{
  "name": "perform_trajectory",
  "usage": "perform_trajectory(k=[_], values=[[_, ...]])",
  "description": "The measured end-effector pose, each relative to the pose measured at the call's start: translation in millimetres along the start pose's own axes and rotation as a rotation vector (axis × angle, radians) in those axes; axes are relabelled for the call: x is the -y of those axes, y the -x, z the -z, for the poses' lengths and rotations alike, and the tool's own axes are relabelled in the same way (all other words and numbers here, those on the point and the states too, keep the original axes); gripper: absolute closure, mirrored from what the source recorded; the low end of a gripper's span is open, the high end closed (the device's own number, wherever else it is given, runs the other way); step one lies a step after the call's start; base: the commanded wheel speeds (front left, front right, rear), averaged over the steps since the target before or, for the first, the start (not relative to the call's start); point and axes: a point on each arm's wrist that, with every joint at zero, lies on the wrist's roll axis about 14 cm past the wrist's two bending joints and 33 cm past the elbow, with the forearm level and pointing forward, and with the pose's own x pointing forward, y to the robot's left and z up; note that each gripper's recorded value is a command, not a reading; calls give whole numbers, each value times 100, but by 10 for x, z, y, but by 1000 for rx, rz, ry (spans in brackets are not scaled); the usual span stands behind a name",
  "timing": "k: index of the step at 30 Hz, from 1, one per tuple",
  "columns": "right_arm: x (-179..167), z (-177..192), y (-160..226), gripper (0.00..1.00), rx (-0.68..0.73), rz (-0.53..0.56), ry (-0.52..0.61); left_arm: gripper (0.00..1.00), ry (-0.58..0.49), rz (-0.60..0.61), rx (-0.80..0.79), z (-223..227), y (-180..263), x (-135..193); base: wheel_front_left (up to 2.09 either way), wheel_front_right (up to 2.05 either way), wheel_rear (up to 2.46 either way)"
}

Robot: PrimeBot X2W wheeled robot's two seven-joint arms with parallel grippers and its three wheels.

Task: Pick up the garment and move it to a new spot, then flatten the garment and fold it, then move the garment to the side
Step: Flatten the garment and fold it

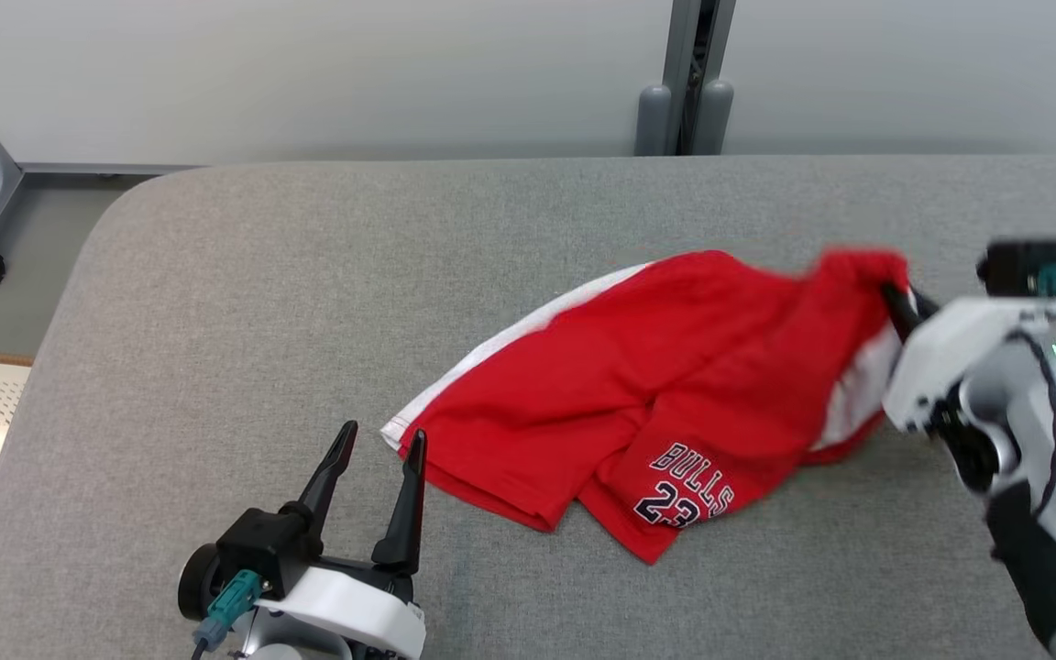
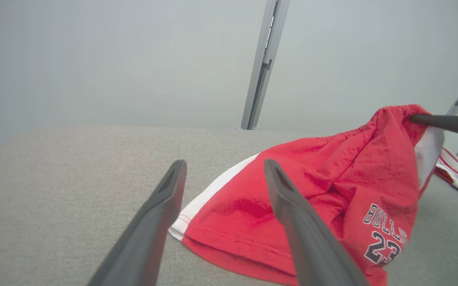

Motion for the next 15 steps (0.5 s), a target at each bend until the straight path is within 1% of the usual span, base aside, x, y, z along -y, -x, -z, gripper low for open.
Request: perform_trajectory(k=[2, 4, 5, 7, 9, 10, 11, 15], values=[[213, 392, 55, 100, -103, 68, -7, 0, 1, -2, -7, 22, -12, -9, 0, 0, 0], [366, 643, 113, 100, -167, 119, -20, 0, 0, -1, -10, 33, -32, -12, 0, 0, 0], [500, 809, 167, 100, -206, 164, -32, 0, -5, 0, -11, 36, -63, -17, 0, 0, 0], [632, 877, 210, 100, -212, 207, -53, 0, -7, 3, -16, 53, -83, -12, 0, 0, 0], [746, 849, 228, 100, -193, 242, -61, 0, -6, 7, -23, 78, -92, -2, 0, 0, 0], [791, 803, 225, 32, -171, 253, -55, 0, -6, 9, -26, 88, -98, 1, 0, 0, 0], [826, 761, 219, 0, -157, 263, -48, 0, -6, 11, -28, 95, -104, 8, 0, 0, 0], [827, 569, 168, 0, -88, 265, -30, 0, -6, 18, -31, 104, -115, 30, 0, 0, 0]])
